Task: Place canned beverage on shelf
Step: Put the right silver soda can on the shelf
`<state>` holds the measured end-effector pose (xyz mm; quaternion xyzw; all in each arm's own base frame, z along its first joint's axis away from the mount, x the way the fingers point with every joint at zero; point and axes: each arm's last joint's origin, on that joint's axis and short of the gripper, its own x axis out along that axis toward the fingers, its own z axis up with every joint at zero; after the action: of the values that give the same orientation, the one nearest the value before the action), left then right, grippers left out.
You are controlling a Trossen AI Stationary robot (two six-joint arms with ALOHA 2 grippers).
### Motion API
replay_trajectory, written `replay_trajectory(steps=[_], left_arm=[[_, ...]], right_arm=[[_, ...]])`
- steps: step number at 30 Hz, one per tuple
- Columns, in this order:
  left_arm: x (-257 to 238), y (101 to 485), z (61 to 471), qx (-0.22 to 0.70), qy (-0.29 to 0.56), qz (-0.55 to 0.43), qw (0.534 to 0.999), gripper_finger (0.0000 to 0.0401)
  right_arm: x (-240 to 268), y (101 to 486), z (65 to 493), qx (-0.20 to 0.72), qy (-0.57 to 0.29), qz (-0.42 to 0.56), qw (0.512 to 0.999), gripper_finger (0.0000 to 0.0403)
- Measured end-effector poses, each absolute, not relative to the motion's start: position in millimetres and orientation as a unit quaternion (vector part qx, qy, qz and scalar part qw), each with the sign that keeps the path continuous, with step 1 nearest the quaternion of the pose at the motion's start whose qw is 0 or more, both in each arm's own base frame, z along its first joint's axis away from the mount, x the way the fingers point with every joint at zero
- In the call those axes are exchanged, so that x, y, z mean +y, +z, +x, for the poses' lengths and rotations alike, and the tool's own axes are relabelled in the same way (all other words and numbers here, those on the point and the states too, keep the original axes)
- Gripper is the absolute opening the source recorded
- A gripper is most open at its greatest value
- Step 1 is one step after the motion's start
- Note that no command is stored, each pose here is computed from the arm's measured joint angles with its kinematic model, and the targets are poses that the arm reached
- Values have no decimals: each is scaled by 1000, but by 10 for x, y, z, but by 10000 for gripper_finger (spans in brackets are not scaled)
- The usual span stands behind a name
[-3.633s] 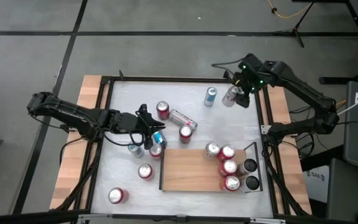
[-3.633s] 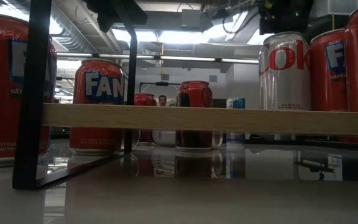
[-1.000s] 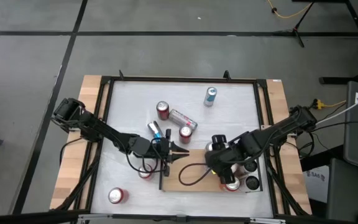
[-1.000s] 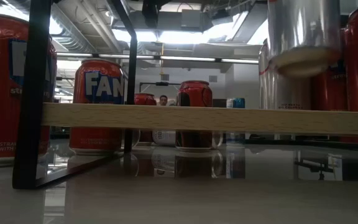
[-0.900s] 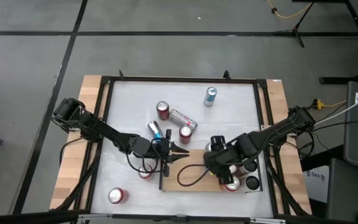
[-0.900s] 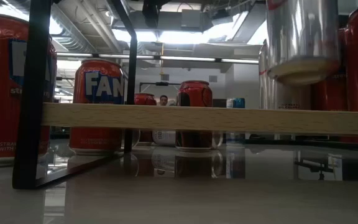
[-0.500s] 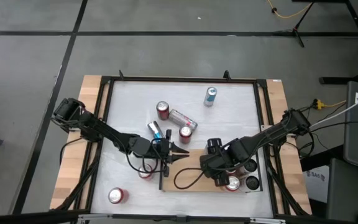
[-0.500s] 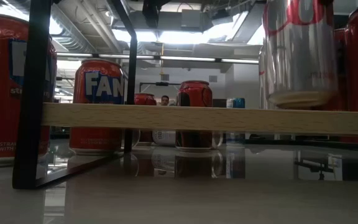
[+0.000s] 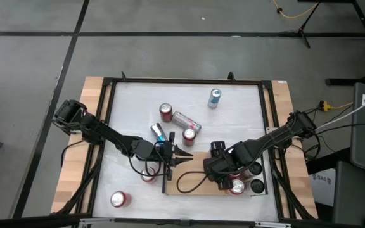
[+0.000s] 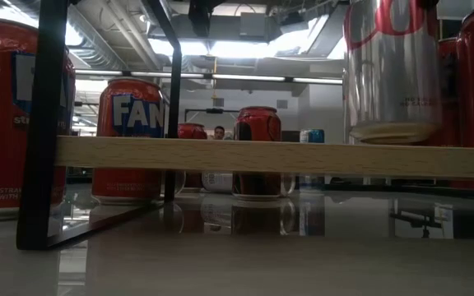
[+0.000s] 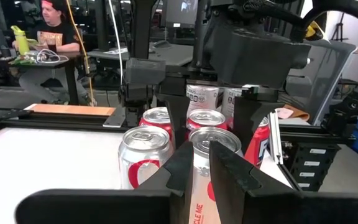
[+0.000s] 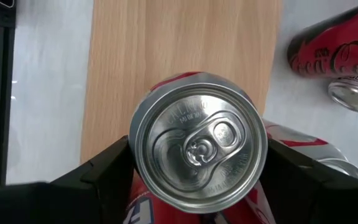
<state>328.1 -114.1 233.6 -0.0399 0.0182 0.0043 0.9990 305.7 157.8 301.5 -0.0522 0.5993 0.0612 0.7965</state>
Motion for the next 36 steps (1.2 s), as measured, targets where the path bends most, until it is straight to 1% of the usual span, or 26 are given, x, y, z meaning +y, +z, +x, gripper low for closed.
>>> replay_trajectory(steps=[5,16,30,33,36], left_arm=[[-1141,2336,3281,18,4,-40,999,45],[-1140,2334,3280,20,4,-39,999,45],[-1140,2331,3280,21,4,-39,999,45],[-1140,2331,3280,21,4,-39,999,45],[-1140,2331,3280,21,4,-39,999,45]], right_arm=[[1598,2996,3093,593,63,-47,802,277],[1630,2860,3148,614,60,-51,786,277],[1632,2859,3148,616,65,-46,784,278],[1632,2859,3147,616,65,-46,784,288],[1633,2856,3147,617,66,-45,783,317]])
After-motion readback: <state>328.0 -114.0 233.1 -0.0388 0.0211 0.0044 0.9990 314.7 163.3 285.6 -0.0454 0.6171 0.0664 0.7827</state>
